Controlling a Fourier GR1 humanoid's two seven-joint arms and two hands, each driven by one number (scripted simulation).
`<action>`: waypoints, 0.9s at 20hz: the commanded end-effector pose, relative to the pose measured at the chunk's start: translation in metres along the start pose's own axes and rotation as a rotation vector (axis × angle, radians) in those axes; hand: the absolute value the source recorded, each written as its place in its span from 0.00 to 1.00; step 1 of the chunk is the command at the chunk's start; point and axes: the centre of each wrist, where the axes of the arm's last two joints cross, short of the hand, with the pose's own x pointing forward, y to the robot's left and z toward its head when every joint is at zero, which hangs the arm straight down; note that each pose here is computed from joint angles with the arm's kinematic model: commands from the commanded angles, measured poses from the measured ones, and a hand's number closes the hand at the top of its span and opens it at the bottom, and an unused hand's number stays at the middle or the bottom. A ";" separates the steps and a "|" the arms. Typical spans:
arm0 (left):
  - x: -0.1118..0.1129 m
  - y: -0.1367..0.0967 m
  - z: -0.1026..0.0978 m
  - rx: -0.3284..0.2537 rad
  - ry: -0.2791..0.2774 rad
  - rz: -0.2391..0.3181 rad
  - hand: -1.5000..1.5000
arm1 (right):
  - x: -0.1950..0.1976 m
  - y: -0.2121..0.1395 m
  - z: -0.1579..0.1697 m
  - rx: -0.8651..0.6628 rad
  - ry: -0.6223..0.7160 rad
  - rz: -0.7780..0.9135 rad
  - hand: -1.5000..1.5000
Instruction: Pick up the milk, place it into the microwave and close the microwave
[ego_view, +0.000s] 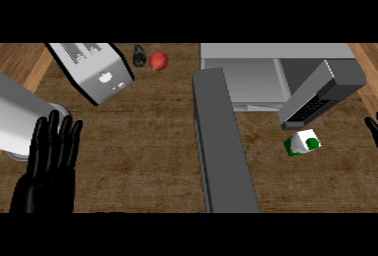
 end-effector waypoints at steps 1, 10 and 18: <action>0.008 -0.017 0.010 0.011 0.022 0.040 0.00 | -0.019 -0.024 0.020 0.004 0.026 -0.026 0.00; -0.013 0.012 0.046 0.011 0.003 0.043 0.00 | -0.049 -0.017 0.026 -0.038 0.075 -0.026 0.00; -0.016 0.018 0.082 0.019 0.008 0.032 0.00 | -0.109 -0.018 0.029 -0.016 0.133 -0.045 0.00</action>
